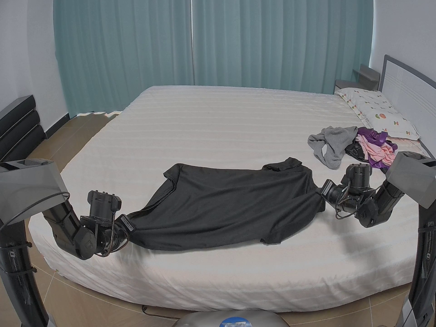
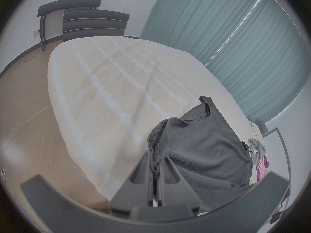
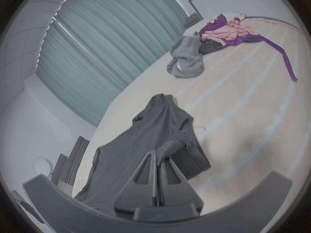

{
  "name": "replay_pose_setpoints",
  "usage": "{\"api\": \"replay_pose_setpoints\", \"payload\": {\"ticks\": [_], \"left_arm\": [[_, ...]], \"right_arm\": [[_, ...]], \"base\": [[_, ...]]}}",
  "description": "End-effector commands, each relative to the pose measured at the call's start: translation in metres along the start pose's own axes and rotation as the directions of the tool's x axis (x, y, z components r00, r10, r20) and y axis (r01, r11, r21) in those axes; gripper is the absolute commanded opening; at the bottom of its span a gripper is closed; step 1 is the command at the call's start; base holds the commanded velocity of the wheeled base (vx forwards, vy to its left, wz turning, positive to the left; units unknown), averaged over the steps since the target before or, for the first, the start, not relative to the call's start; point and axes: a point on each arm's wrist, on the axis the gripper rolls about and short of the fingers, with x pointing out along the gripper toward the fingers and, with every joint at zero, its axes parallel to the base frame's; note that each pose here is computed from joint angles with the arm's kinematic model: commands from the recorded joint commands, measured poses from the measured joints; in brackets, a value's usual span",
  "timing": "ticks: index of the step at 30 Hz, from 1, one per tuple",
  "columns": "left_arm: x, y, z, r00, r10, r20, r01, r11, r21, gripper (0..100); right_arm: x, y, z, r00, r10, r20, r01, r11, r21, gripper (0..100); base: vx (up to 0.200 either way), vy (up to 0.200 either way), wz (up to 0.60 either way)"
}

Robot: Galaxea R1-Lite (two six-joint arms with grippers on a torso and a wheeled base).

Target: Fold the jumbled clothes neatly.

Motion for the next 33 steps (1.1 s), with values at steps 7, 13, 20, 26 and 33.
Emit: {"api": "replay_pose_setpoints", "payload": {"ticks": [7,13,20,26,33], "left_arm": [[0.004,0.004,-0.003,1.000,0.012,-0.014,-0.012,1.000,-0.002,0],[0.004,0.004,-0.002,1.000,0.011,-0.013,-0.011,1.000,-0.002,0],[0.006,0.005,-0.004,1.000,0.013,-0.015,-0.013,1.000,-0.003,0],[0.004,0.006,-0.005,1.000,0.007,-0.013,-0.007,1.000,-0.002,0],[0.005,0.007,-0.006,1.000,0.011,-0.018,-0.011,1.000,-0.001,0]], "right_arm": [[0.069,0.015,-0.010,0.997,0.014,0.078,-0.011,0.999,-0.033,0],[0.087,0.018,-0.018,0.996,0.011,0.091,-0.006,0.999,-0.046,100],[0.070,0.019,-0.012,0.996,0.012,0.086,-0.007,0.999,-0.049,100],[0.032,0.026,0.003,0.998,0.042,0.044,-0.040,0.998,-0.043,100],[0.001,0.025,-0.001,1.000,0.020,-0.001,-0.020,0.999,-0.048,100]], "base": [[0.000,0.000,0.00],[0.000,0.000,0.00],[0.000,0.000,0.00],[0.000,0.000,0.00],[0.000,0.000,0.00]]}}
